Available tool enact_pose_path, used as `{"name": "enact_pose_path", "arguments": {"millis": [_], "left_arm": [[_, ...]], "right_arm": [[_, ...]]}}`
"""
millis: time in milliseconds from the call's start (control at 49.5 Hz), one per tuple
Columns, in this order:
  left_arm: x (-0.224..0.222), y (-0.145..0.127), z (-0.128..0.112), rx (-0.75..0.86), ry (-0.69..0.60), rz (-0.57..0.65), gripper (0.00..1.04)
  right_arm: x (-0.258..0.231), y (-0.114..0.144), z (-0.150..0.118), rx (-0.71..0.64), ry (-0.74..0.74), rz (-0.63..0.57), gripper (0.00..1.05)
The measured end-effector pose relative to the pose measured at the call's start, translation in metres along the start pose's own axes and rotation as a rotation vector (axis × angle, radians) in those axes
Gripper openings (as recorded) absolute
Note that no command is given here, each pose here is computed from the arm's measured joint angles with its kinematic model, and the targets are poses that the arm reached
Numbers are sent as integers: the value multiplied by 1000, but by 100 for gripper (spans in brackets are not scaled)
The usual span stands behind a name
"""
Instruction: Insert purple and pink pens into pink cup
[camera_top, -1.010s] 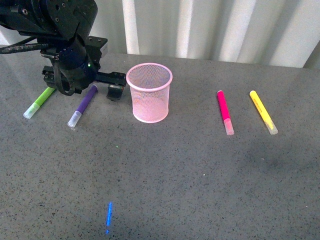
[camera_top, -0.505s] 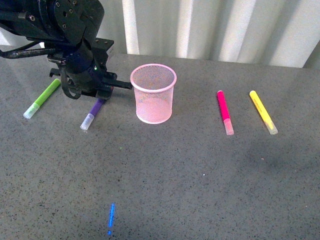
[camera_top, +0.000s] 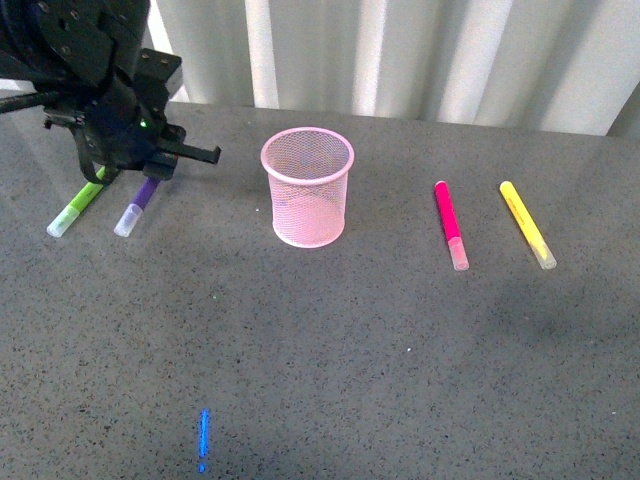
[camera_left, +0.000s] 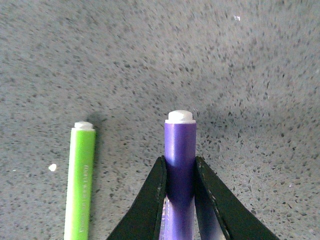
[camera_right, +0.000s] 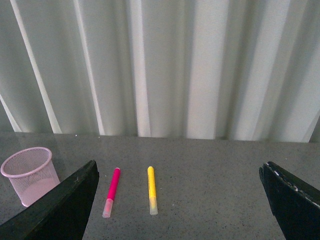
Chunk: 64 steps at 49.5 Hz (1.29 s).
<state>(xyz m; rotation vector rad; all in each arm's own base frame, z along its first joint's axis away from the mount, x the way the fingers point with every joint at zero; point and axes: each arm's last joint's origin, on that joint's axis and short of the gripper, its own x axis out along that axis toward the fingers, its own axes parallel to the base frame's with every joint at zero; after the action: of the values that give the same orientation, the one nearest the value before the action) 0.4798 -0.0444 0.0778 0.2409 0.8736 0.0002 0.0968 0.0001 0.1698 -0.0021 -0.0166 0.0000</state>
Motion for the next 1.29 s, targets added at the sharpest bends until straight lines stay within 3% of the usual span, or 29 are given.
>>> {"name": "enact_pose_path", "arguments": {"millis": [283,485,667,949,1293], "left_arm": [[-69,14,40,-143,-181,-78,13],[-133,0,60,-326,-559,-160,13],[-154,-35,49,-376,-738,-259,13],[-155,-75,32,-381,-874,-333,13],[-114,-97,1,-440,-871,-318,12]], "right_arm": [[0,0,0,0,0,0,98],[0,0,0,0,0,0,98],[0,0,0,0,0,0,98],[0,0,0,0,0,0,98],[0,0,0,0,0,0,98]]}}
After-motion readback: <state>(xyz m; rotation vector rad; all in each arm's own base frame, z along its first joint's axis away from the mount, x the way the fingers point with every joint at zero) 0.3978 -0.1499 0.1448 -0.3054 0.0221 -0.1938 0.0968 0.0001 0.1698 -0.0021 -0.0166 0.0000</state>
